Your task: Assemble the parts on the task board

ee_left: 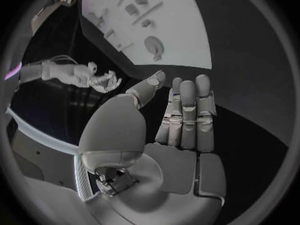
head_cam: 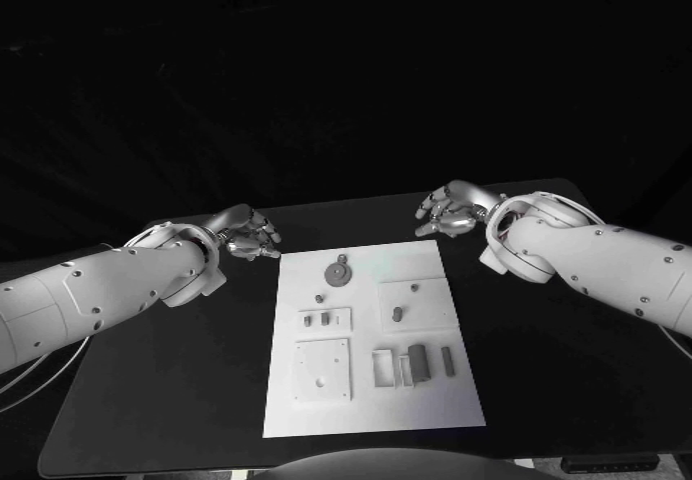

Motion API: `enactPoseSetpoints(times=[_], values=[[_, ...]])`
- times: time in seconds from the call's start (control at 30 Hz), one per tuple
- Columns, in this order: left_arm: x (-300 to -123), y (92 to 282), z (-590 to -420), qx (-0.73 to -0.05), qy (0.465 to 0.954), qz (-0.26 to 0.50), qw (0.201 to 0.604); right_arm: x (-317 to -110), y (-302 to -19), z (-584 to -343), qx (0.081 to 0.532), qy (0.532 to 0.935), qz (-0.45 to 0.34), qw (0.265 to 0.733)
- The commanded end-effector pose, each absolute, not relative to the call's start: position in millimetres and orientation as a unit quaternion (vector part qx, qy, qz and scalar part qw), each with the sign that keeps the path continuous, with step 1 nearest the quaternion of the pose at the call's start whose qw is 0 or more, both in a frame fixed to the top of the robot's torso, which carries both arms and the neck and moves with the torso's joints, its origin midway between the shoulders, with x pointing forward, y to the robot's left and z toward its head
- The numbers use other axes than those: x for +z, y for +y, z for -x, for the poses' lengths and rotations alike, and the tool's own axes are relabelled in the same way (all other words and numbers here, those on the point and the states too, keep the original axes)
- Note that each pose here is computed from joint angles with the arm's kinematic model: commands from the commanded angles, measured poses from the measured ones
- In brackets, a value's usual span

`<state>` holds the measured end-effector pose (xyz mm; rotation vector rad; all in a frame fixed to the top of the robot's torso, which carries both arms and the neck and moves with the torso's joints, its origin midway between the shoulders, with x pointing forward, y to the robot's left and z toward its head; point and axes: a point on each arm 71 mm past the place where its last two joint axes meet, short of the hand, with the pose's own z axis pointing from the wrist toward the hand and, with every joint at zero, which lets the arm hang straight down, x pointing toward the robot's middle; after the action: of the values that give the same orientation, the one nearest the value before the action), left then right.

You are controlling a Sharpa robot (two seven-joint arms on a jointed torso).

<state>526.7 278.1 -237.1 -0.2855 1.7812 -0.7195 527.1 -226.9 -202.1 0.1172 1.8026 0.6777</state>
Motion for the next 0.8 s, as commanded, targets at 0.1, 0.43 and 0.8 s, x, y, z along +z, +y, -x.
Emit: enactPoseSetpoints(times=[0.1, 0.43, 0.8], values=[[-234.9, 277.0, -521.7, -0.384, 0.737, 0.243, 0.5, -213, -215, -508, 0.269, 0.783, 0.074, 0.556], [-234.4, 278.0, -520.6, -0.455, 0.681, 0.369, 0.439, -236, -200, -479, 0.22, 0.78, 0.202, 0.551], [-233.9, 277.8, -520.7, -0.459, 0.676, 0.372, 0.44, -261, -192, -470, 0.183, 0.77, 0.239, 0.563]])
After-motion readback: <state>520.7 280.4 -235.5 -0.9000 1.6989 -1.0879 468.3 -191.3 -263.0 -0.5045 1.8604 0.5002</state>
